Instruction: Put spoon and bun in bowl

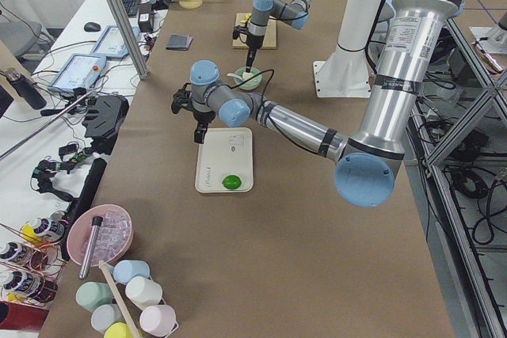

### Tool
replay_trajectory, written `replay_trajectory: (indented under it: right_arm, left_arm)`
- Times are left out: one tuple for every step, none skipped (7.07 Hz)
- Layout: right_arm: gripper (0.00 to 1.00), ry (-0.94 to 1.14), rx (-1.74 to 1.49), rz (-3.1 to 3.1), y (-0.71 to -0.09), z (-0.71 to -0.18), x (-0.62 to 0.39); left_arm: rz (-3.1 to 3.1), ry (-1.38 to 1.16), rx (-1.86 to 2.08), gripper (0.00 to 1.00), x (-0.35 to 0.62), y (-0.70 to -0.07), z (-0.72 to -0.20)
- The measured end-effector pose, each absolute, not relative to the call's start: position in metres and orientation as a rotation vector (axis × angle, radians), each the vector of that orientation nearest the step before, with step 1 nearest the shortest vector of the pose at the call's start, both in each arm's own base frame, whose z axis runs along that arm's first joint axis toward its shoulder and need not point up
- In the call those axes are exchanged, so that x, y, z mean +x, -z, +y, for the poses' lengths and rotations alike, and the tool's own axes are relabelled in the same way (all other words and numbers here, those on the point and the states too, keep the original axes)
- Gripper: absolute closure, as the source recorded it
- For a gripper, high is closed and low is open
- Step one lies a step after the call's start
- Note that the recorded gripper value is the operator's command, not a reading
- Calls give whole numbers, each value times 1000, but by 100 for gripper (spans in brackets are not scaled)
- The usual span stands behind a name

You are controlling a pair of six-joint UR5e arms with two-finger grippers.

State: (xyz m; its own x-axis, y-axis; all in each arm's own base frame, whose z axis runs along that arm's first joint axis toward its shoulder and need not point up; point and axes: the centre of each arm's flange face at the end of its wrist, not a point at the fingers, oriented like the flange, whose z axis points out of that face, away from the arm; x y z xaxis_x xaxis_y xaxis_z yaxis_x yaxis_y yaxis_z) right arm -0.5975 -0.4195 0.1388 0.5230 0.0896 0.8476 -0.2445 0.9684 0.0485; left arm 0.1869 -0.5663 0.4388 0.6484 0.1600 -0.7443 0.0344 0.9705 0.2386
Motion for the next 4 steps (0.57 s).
replay_trajectory:
  right_arm:
    - [0,-207,174,-1010,-147,-417,-577]
    - [0,-217,173,-1007,-172,-424,-535]
    - [0,-218,165,-986,-203,-443,-476]
    - [0,-199,162,-951,-237,-470,-406]
  left_arm:
    - [852,-59,247,3,181,-442,-569]
    - [840,-45,259,3,173,-444,-572]
    - [825,-37,275,3,160,-447,-577]
    - [812,-48,298,3,143,-451,-582]
